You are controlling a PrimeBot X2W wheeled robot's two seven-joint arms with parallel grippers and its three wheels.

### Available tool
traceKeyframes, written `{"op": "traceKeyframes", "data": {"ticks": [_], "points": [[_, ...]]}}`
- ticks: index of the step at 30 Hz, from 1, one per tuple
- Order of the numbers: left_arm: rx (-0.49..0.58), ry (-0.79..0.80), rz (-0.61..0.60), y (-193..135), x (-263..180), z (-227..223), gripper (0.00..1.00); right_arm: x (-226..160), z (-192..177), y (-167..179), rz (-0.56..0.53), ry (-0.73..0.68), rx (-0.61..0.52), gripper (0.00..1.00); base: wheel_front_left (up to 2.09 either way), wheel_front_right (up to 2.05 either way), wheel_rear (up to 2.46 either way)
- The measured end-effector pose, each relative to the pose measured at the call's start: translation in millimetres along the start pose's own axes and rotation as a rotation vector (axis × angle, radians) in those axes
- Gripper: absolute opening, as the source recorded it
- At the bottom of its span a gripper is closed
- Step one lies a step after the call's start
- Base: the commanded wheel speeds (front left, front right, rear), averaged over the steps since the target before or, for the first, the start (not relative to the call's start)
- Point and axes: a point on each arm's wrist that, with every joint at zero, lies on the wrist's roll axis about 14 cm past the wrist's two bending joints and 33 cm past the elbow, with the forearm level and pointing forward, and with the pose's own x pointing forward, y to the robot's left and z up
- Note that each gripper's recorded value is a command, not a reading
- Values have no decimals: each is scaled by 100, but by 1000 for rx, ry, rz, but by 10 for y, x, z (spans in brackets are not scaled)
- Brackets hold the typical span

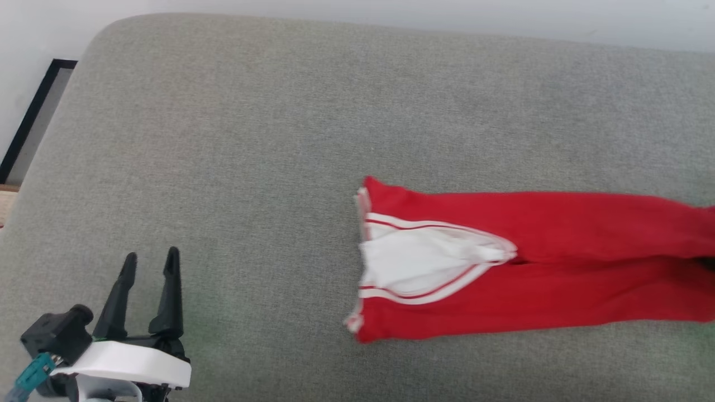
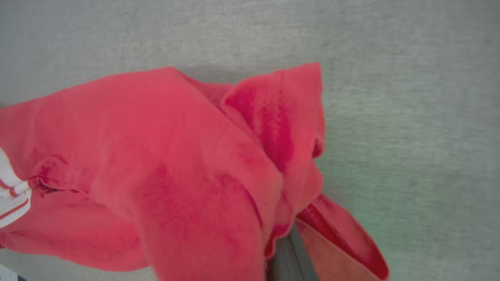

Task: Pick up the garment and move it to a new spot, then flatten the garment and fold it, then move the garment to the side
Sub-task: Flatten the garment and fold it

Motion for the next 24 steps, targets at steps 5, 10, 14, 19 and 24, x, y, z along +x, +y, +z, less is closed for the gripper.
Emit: {"op": "traceKeyframes", "data": {"ticks": [5, 10, 14, 19, 24], "points": [[-3, -1, -1, -23, 15, -42, 100, -159, 110, -413, -111, -43, 41, 0, 0, 0, 0], [-26, -8, -1, -59, 23, -67, 100, -258, 120, -512, -140, -68, 62, 0, 0, 0, 0], [-32, -3, -6, -83, 7, -103, 100, -317, 232, -282, -71, -116, 34, 0, 0, 0, 0], [-33, -13, -13, -120, 0, -91, 100, -366, 177, 170, 48, -123, -48, 0, 0, 0, 0], [-31, -21, -13, -115, -46, -72, 100, -347, 121, 822, 208, -118, -143, 0, 0, 0, 0]]}}
